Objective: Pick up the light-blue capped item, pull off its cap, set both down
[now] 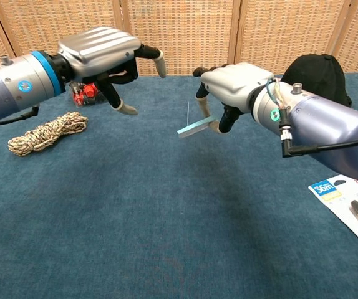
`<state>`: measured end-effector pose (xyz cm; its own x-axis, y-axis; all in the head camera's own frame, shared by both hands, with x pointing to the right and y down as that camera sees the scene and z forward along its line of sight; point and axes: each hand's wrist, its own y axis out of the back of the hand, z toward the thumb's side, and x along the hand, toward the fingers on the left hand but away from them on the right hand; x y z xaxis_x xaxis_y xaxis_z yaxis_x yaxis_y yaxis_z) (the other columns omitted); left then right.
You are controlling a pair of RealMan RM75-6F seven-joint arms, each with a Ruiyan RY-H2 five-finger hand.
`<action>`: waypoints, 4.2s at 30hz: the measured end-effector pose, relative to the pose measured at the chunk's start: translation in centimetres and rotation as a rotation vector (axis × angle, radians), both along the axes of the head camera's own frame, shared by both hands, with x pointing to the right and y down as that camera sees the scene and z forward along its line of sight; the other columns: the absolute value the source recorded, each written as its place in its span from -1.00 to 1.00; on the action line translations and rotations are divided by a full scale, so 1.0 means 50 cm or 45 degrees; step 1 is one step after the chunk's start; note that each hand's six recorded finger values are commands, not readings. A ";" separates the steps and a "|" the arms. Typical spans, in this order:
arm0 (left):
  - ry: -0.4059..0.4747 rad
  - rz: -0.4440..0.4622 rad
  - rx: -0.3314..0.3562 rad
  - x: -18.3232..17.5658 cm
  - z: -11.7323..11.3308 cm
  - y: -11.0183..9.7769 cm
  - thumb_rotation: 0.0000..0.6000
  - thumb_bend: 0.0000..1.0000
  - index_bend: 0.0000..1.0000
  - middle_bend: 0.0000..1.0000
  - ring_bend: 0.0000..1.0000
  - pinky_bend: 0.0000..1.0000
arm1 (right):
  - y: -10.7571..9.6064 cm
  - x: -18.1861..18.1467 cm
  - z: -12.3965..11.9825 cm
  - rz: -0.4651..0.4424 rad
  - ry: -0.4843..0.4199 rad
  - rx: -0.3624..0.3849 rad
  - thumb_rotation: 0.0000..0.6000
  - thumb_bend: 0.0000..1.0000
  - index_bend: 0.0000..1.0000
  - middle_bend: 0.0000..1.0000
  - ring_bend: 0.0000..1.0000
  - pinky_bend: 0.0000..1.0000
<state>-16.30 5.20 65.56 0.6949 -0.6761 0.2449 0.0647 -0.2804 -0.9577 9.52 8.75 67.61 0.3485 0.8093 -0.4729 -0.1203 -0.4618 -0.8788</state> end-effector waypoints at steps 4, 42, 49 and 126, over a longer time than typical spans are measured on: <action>-0.002 0.008 -0.006 0.011 0.012 0.008 1.00 -1.00 -0.30 0.91 0.95 0.89 | -0.004 0.009 -0.001 0.012 0.002 -0.004 1.00 0.03 0.26 -1.00 -1.00 -1.00; 0.125 -0.015 -0.033 0.133 0.077 0.011 1.00 -0.73 -0.19 0.91 0.95 0.89 | 0.003 0.024 -0.012 0.035 -0.010 -0.028 1.00 0.06 0.26 -1.00 -1.00 -1.00; 0.145 -0.016 -0.033 0.142 0.075 0.013 1.00 -0.69 -0.15 0.91 0.95 0.89 | 0.001 0.033 -0.013 0.044 -0.011 -0.030 1.00 0.07 0.26 -1.00 -1.00 -1.00; 0.183 -0.086 -0.027 0.169 0.095 -0.001 1.00 0.04 0.50 0.92 0.95 0.89 | -0.011 0.061 -0.023 0.060 -0.005 -0.018 1.00 0.14 0.27 -1.00 -1.00 -1.00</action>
<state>-7.84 5.16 70.32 0.6770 -0.7182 0.1608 -0.0921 -0.2994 -0.9497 12.58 8.18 66.44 0.3120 0.8182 -0.4829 -0.0949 -0.4789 -0.8727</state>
